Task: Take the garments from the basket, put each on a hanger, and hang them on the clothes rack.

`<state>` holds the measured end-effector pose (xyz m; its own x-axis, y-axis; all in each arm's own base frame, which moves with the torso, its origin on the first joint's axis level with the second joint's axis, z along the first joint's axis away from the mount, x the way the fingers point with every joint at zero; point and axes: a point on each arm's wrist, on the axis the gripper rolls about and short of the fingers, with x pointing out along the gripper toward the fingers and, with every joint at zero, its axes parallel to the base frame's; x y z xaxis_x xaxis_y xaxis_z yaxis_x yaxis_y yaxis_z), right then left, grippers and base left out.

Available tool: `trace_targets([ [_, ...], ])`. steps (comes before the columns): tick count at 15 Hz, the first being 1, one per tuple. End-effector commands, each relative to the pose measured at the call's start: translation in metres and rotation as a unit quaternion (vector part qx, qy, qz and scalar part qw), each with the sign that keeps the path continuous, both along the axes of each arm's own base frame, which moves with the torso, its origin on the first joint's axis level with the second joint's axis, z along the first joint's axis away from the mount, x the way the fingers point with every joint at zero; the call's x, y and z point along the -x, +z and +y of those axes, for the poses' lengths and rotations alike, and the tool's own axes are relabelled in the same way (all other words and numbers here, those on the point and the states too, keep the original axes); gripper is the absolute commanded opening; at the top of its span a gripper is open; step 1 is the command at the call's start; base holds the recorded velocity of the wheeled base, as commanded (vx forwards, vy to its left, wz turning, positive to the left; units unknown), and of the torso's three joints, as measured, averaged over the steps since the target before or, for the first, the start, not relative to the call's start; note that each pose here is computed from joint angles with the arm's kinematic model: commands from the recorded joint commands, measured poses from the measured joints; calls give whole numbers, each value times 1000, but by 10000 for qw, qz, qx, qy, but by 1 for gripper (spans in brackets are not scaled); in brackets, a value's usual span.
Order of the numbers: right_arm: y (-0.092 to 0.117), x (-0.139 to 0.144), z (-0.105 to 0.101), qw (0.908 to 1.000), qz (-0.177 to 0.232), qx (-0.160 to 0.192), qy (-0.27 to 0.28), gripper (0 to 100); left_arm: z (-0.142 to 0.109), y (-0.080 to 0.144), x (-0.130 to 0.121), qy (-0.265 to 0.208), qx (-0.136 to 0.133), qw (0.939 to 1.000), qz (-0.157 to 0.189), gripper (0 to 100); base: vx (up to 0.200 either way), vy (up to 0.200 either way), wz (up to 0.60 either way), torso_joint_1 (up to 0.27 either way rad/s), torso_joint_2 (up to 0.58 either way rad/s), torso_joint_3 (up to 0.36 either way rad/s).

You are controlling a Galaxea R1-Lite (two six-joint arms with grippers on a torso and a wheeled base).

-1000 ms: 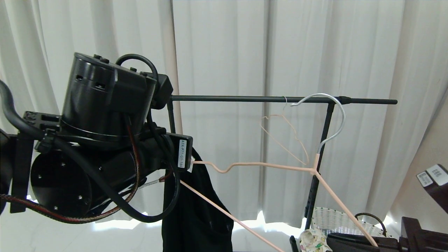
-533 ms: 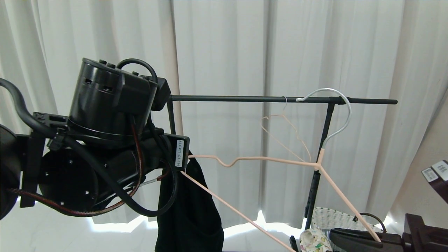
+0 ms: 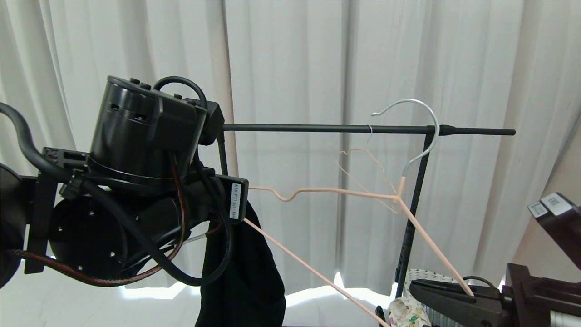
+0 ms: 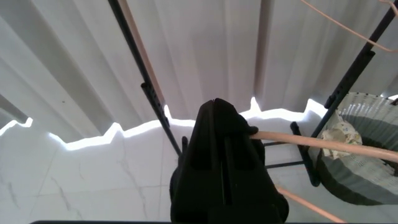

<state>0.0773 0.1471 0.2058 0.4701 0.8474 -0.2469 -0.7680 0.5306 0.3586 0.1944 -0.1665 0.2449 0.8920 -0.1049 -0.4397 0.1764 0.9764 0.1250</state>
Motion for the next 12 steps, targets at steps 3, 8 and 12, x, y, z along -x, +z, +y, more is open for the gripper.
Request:
trace_targets([
  [3,-7,-8,17,9998,93,153,82,0,0,1,2,-19,18,10000,-15,0,0,0,0,0,0,0],
  [8,-15,-8,17,9991,225,301,187,0,-6,6,10,-223,90,9997,-80,0,0,0,0,0,0,0],
  [12,-17,-18,37,9992,219,304,165,0,-20,8,24,-578,196,9981,-88,0,0,0,0,0,0,0],
])
